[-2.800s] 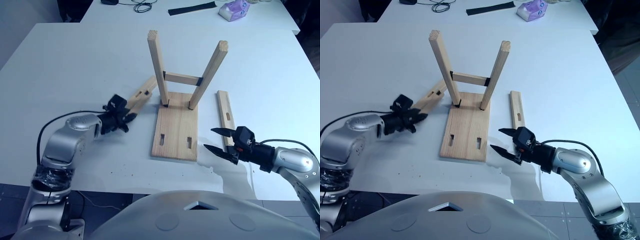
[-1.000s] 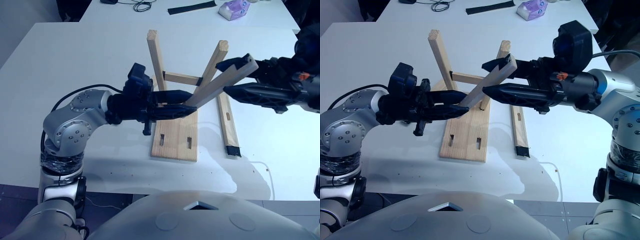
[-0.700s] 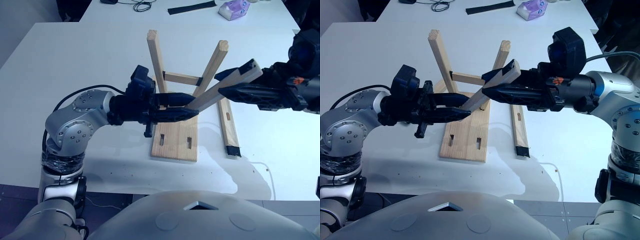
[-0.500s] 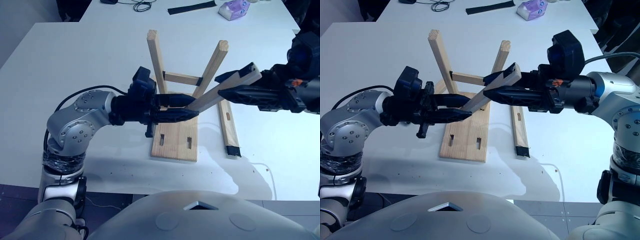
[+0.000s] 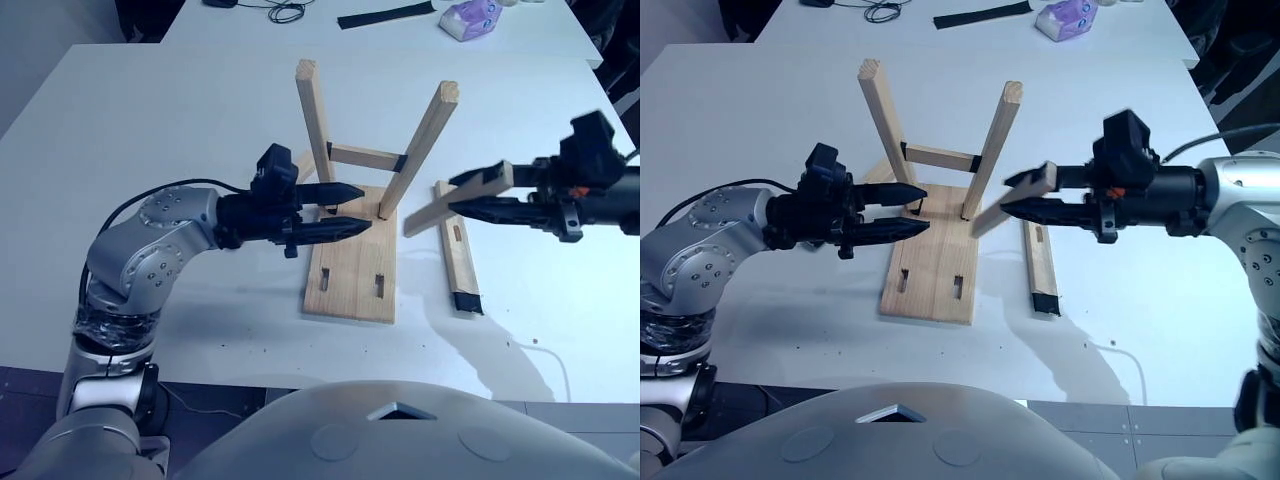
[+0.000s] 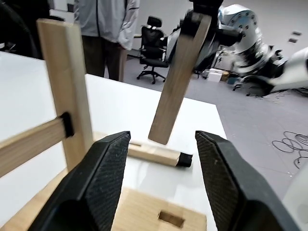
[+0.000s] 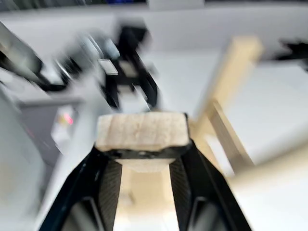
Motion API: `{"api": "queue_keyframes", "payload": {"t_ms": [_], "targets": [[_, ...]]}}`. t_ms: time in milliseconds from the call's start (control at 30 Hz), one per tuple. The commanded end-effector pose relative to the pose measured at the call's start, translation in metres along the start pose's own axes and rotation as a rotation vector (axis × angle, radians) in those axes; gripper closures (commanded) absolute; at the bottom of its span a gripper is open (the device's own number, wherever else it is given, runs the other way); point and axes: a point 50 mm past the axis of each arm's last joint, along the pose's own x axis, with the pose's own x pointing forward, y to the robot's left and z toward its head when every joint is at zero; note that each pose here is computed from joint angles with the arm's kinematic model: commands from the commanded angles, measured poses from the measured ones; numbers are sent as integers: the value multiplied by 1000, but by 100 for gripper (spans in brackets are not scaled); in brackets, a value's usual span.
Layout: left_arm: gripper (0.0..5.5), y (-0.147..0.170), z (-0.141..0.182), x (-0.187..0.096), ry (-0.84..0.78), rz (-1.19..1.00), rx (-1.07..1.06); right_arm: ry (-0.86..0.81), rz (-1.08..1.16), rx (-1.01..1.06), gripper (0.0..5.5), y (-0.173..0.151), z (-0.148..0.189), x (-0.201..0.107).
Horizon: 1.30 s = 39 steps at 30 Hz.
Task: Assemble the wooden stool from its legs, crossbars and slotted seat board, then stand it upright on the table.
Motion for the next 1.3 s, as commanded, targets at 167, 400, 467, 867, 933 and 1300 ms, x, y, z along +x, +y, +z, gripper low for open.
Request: {"api": "queue_keyframes", "payload": {"t_ms": [167, 400, 467, 867, 933, 1300], "targets": [[299, -7, -5, -3, -23, 62, 24, 135, -90, -223, 420, -22, -36, -1], [299, -10, -4, -2, -39, 65, 23, 154, -103, -327, 420, -30, -49, 1], [299, -10, -4, -3, -40, 67, 23, 182, -100, -340, 420, -30, -53, -2], [299, -11, -5, -3, -47, 85, 24, 260, -62, -311, 420, -26, -71, -13], [299, -11, -4, -3, -47, 82, 24, 259, -59, -306, 420, -24, -73, -12], [299, -9, -2, -2, -49, 76, 27, 254, -49, -298, 420, -19, -77, -9]]}}
